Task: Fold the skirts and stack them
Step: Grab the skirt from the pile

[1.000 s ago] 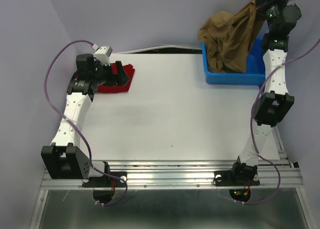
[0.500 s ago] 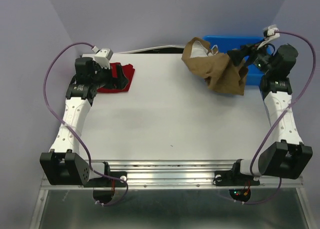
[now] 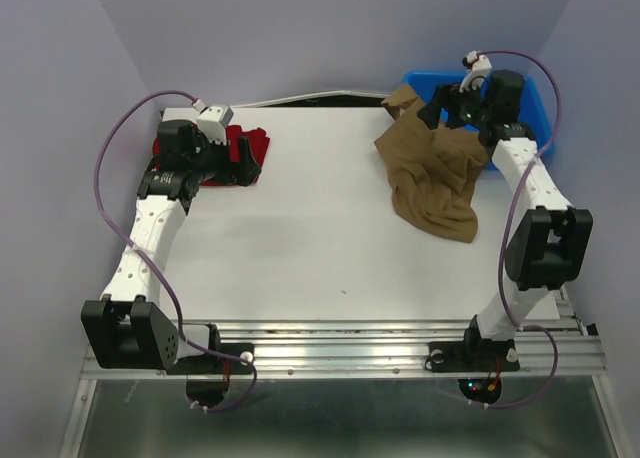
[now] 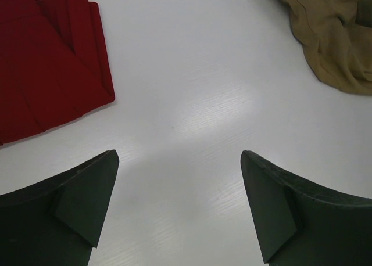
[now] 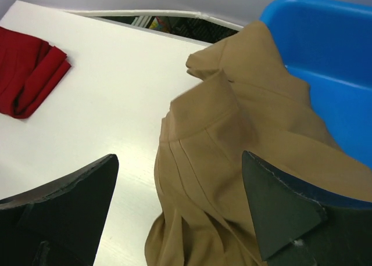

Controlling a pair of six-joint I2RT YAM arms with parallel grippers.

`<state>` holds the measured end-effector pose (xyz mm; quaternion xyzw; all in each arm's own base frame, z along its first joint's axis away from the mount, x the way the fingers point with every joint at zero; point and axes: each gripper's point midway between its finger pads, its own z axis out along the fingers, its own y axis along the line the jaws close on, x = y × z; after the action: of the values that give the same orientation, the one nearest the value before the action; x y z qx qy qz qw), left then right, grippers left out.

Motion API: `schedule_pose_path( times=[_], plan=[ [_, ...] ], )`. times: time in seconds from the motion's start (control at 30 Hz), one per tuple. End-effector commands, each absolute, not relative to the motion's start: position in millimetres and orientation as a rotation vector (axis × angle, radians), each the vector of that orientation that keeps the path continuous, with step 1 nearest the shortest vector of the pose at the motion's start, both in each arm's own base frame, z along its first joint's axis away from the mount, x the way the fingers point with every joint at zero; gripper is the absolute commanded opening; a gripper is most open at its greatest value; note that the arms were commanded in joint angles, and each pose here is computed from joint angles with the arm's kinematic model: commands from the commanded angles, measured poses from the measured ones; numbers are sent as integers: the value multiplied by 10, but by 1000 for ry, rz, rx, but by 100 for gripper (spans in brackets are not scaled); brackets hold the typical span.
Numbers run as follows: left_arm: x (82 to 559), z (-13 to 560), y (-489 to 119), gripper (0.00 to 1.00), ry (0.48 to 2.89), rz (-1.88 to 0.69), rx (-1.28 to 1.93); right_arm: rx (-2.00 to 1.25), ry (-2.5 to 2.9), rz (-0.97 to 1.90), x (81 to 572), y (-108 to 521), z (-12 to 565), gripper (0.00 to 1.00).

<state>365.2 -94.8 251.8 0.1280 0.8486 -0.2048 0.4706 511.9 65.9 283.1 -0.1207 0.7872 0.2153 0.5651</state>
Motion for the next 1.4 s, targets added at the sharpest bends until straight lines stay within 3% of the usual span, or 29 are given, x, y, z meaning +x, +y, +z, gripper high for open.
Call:
schedule_pose_path(
  times=[0.0, 0.37, 0.47, 0.5, 0.57, 0.6, 0.83, 0.97, 1.2, 1.37],
  plan=[
    [3686, 2505, -971, 99, 2054, -497, 343, -292, 1820, 396, 5460, 713, 2964, 92],
    [3719, 2508, -966, 99, 2058, -493, 340, -270, 1911, 251, 6251, 711, 2369, 95],
    [3729, 2516, -961, 99, 2058, -488, 341, -284, 1927, 270, 6308, 743, 2327, 51],
    [3733, 2526, -955, 99, 2056, -483, 341, -286, 1923, 275, 6307, 751, 2354, 22],
    [3732, 2534, -950, 99, 2055, -479, 341, -282, 1878, 277, 6271, 759, 2587, 4],
    [3730, 2551, -950, 99, 2051, -478, 341, -280, 1836, 267, 6279, 752, 2734, 1],
    [3715, 2586, -965, 99, 2042, -492, 330, -267, 1451, 255, 5917, 728, 4522, 1],
    [3719, 2655, -972, 99, 2029, -498, 321, -337, 1217, 332, 5413, 901, 5478, 1],
    [3688, 2851, -973, 99, 1989, -496, 315, -426, 911, 423, 4480, 1088, 6539, 1],
    [3596, 3094, -947, 99, 1920, -464, 333, -484, 782, 604, 3812, 1286, 6944, 1]
  ],
)
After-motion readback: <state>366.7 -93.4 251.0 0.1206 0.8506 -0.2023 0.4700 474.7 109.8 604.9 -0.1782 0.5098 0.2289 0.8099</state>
